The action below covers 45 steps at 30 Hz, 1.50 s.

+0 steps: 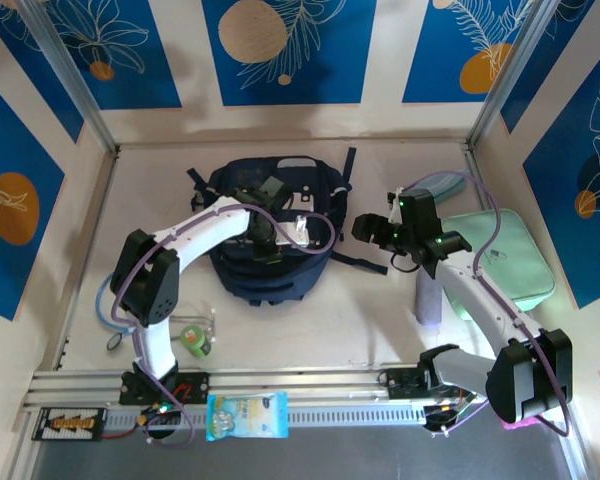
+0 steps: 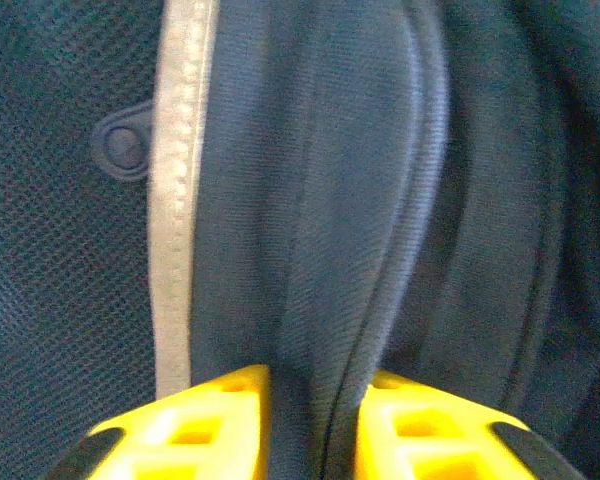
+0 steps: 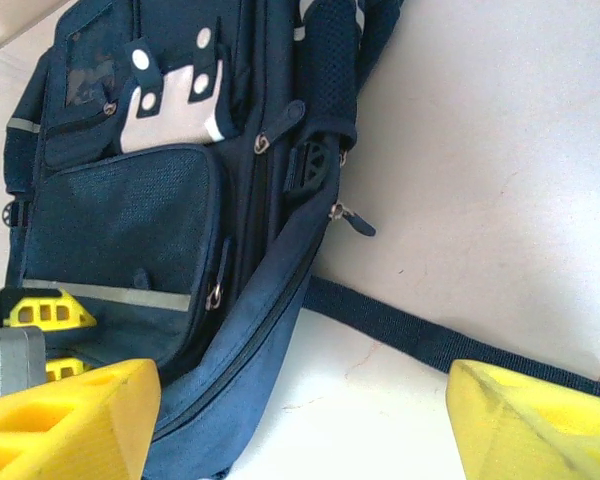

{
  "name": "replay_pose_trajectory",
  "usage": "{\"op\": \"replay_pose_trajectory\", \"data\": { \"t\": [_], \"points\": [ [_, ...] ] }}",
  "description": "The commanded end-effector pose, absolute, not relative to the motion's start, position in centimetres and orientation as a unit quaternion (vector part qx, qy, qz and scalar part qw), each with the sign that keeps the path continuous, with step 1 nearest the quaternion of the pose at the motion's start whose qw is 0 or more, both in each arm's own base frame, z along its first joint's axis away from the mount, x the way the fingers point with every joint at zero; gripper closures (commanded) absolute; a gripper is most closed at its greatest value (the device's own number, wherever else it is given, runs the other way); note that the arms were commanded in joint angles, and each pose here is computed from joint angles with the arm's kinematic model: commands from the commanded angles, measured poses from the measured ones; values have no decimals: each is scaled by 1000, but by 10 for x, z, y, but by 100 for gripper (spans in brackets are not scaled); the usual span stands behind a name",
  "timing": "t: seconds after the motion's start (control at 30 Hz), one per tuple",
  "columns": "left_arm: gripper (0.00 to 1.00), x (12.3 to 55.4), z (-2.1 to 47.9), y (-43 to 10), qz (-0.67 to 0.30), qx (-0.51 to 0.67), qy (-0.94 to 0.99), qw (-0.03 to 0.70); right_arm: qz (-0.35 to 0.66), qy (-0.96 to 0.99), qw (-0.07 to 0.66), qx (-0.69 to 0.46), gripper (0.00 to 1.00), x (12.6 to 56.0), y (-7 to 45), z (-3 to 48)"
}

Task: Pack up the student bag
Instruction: Unzip the student bag at the center of the table.

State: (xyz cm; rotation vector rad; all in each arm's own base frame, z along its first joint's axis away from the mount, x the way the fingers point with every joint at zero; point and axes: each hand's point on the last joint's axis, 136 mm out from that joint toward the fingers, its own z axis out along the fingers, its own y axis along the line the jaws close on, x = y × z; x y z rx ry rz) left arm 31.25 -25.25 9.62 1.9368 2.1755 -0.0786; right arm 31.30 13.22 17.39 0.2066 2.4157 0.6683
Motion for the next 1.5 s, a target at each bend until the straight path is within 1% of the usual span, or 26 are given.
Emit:
{"op": "replay_pose_trajectory", "data": {
  "t": [0.0,0.13,0.27,0.4,0.5,0.57,0.63,0.77,0.9,1.0,1.13,1.23,1.3,1.47],
  "points": [
    [82,317,107,-249,-9,671,733,116,262,912,304,86,25,311,132,172],
    [92,317,125,-247,-10,667,732,135,262,912,303,92,25,311,132,170],
    [100,321,153,-249,-14,653,732,193,267,911,302,92,25,312,134,170],
    [100,325,186,-250,-31,625,728,280,295,905,298,73,25,314,145,173],
    [100,325,208,-250,-51,601,722,340,333,895,292,46,25,319,162,182],
    [100,325,217,-249,-59,582,722,370,357,888,287,24,25,325,176,190],
    [100,324,217,-248,-65,569,725,382,370,885,284,8,26,333,189,197],
    [100,329,216,-244,-82,523,748,400,391,883,261,-10,27,355,216,193],
    [100,329,226,-249,-130,470,769,413,425,876,230,1,30,368,236,177],
    [100,332,231,-248,-159,431,789,407,443,871,211,15,30,366,246,159],
    [100,325,234,-248,-184,424,786,409,456,868,192,33,30,358,253,133],
    [100,322,236,-245,-202,418,784,411,465,867,176,36,30,354,255,127],
    [100,314,233,-246,-213,431,780,401,460,867,189,32,30,358,251,133],
    [100,297,224,-245,-224,458,770,384,436,866,243,33,29,384,231,160]
  ]
}}
